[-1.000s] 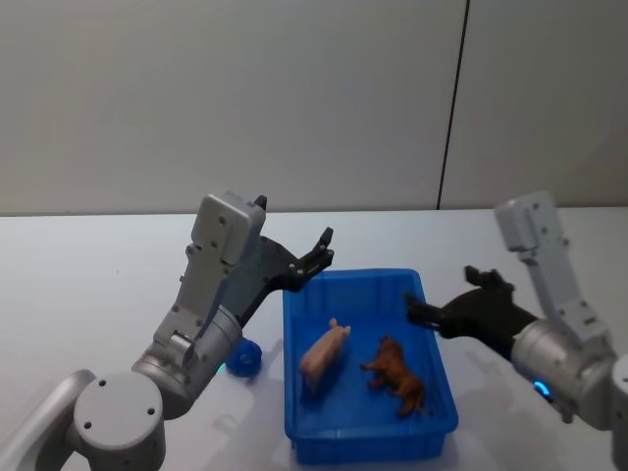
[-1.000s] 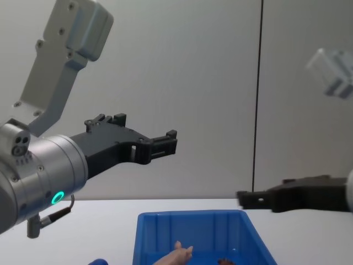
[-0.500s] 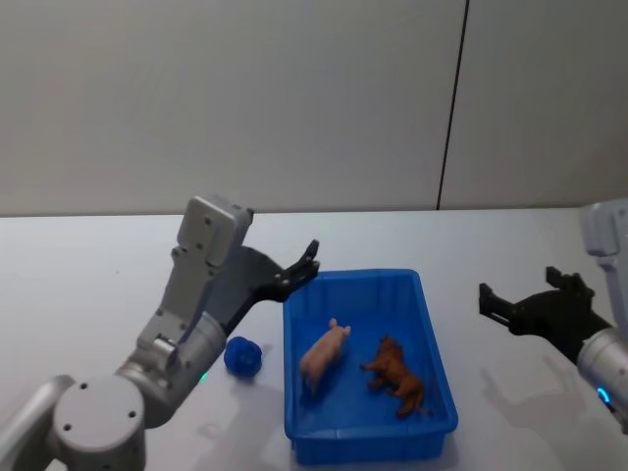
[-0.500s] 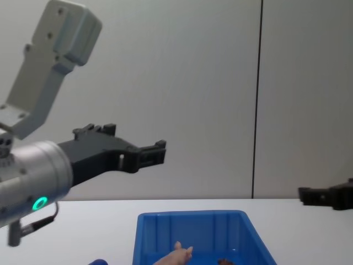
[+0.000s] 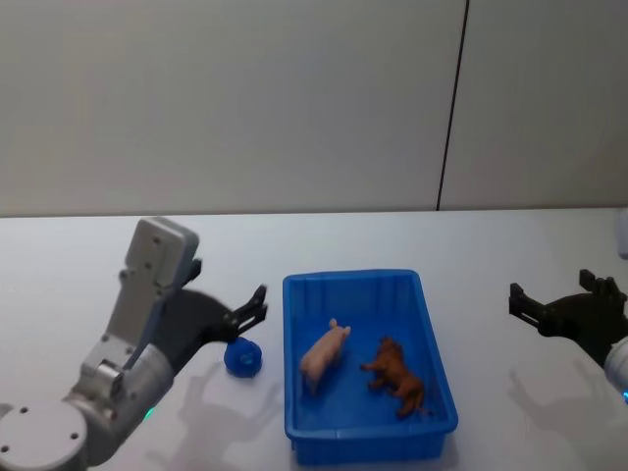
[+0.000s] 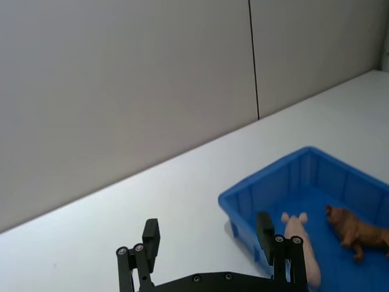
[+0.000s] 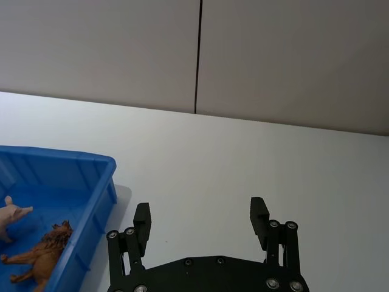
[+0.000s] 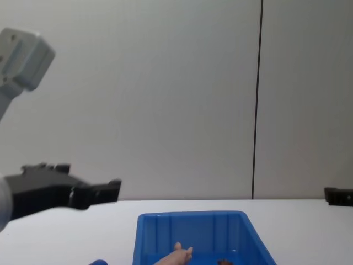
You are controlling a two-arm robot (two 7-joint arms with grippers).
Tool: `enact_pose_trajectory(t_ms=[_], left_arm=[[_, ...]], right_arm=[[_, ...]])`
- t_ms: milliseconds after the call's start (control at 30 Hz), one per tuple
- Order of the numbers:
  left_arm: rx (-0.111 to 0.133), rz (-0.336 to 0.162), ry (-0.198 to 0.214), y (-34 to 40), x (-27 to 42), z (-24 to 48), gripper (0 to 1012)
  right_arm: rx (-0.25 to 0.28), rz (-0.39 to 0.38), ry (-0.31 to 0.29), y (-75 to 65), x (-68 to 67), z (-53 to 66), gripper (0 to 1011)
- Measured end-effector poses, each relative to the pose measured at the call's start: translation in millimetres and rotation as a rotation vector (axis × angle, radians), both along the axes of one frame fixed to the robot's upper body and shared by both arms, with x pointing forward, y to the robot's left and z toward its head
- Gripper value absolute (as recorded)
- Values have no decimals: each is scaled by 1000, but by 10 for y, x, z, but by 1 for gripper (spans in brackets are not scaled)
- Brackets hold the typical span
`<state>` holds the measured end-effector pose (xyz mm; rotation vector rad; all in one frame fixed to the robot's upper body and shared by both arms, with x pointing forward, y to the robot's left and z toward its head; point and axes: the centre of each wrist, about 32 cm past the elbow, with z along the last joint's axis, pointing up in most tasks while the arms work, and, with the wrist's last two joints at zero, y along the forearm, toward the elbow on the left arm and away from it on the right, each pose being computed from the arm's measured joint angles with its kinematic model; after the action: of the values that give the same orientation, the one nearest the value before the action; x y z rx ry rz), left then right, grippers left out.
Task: Pick up the two dolls from the table and place them into the box.
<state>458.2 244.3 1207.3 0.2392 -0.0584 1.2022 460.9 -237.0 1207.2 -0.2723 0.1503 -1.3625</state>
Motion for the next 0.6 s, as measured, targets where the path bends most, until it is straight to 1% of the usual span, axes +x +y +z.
enact_pose_trajectory(t_ms=[33, 67, 167, 200, 267, 300, 367, 433, 467, 500, 533, 600], left_arm=[[-1, 3, 10, 12, -7, -3, 1001], [3, 9, 30, 58, -28, -16, 1001], [4, 16, 61, 115, -54, -43, 1001], [6, 17, 74, 150, -64, -53, 1001], [9, 15, 86, 184, -69, -69, 1001], [10, 7, 99, 217, -71, -90, 1001], [13, 3, 109, 251, -67, -112, 1001], [16, -14, 122, 305, -54, -153, 1001], [15, -19, 124, 316, -50, -163, 1001], [15, -31, 128, 343, -32, -188, 1001], [15, -31, 128, 343, -32, -188, 1001], [19, -53, 134, 407, 20, -250, 1001]], right_arm=[[0, -4, 0, -8, -4, -2, 1001], [0, -7, 0, -13, -7, -3, 1001], [-1, -13, 0, -26, -13, -3, 1001], [-1, -14, 0, -28, -15, -3, 1001], [-1, -17, 0, -32, -17, -4, 1001], [-2, -19, -1, -37, -20, -4, 1001], [-2, -20, -1, -41, -21, -4, 1001], [-1, -22, -1, -43, -23, -3, 1001], [-2, -23, -1, -44, -24, -3, 1001], [-2, -23, -1, -46, -25, -4, 1001], [-2, -24, -1, -47, -25, -4, 1001], [-2, -26, -2, -51, -28, -4, 1001]])
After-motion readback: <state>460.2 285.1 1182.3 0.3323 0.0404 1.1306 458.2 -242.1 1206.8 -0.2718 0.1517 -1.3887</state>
